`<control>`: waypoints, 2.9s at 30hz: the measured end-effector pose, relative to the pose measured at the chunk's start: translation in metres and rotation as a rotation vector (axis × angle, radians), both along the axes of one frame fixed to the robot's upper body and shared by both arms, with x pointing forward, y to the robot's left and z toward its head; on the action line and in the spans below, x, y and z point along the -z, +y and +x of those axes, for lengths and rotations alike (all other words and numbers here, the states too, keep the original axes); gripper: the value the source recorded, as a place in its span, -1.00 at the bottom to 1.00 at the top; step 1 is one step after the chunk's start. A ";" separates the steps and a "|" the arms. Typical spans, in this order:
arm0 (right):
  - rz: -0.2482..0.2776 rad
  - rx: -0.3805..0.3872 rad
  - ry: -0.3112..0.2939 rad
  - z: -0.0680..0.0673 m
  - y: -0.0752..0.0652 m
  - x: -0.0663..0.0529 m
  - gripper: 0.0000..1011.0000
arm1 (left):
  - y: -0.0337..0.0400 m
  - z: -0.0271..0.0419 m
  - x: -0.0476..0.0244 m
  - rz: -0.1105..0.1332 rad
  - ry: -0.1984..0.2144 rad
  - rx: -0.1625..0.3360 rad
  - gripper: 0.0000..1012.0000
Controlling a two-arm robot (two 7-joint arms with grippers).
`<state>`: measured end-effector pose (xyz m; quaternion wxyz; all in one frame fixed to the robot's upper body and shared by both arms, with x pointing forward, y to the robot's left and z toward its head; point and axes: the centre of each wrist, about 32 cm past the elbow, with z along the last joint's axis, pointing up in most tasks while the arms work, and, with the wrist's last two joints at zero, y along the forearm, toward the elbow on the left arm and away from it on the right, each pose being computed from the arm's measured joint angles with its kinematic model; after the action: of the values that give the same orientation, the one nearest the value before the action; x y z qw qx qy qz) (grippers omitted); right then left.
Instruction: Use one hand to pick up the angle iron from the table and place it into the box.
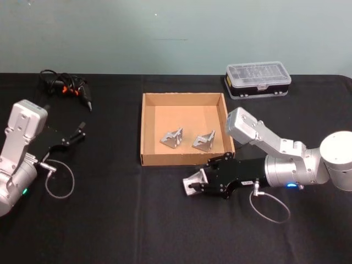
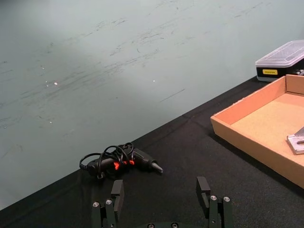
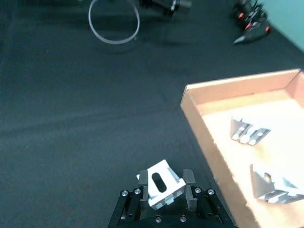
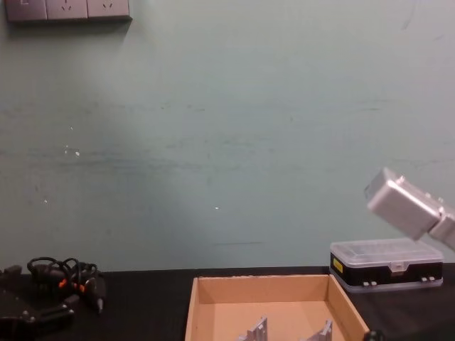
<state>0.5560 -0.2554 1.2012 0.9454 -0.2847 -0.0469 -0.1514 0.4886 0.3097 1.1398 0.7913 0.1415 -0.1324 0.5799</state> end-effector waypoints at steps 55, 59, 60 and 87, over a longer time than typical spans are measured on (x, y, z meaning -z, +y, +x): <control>-0.014 0.425 -0.153 0.074 0.053 -0.023 -0.12 | 0.0000 0.0000 0.0000 0.000 0.000 0.000 0.98; -0.029 0.421 -0.141 0.077 0.055 -0.020 -0.12 | 0.0000 0.0000 0.0000 0.000 0.000 0.000 0.98; -0.032 0.419 -0.140 0.077 0.056 -0.020 -0.12 | 0.0000 0.0000 0.0000 0.000 0.000 0.000 0.98; -0.021 0.420 -0.188 0.069 0.050 -0.018 0.73 | 0.0000 0.0000 0.0000 0.000 0.000 0.000 0.98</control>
<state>0.6251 -0.2054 1.2195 0.8817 -0.2825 -0.0761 -0.3702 0.4886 0.3097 1.1398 0.7913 0.1415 -0.1324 0.5799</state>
